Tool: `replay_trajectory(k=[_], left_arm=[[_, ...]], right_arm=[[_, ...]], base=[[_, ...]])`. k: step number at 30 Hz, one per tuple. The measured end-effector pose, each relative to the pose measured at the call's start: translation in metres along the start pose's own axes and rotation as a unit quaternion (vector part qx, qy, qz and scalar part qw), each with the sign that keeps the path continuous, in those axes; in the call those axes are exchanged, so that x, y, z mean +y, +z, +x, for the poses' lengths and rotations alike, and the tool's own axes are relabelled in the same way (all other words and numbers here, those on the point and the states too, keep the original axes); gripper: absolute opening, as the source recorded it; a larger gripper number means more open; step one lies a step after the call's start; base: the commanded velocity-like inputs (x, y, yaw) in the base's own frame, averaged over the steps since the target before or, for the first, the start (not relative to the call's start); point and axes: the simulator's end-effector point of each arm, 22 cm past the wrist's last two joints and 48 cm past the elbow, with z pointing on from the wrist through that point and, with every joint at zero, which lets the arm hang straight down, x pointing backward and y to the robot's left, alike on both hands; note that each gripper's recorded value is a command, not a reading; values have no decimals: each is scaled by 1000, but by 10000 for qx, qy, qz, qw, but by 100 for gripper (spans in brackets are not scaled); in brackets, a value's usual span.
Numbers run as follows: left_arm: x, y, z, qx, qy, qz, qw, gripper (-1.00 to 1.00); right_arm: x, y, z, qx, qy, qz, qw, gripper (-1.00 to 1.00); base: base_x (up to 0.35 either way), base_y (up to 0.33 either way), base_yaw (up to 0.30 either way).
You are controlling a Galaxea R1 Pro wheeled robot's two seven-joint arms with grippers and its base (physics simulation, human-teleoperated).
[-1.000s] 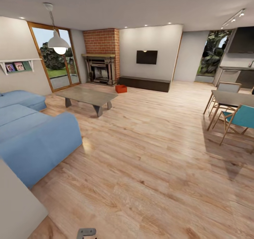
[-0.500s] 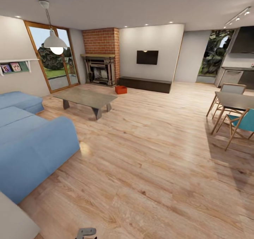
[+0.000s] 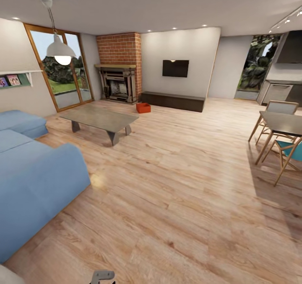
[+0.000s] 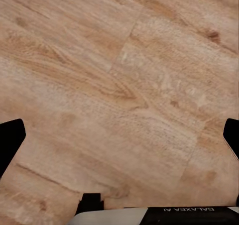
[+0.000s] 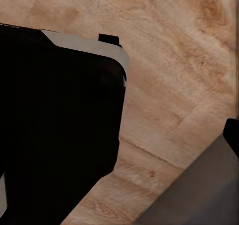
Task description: Move the two storage containers from the living room to the garage. In the garage, place one container on the floor and stack the other container on top of it (either order is fine).
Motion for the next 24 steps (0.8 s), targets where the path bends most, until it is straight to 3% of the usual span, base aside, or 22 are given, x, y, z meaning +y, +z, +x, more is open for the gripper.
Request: replay_trajectory(k=[24], left_arm=[[0, 0, 0, -5, 12, 5, 10000, 100]], right_arm=[[0, 0, 0, 2, 0, 0, 10000, 100]], base=[[344, -91, 0]])
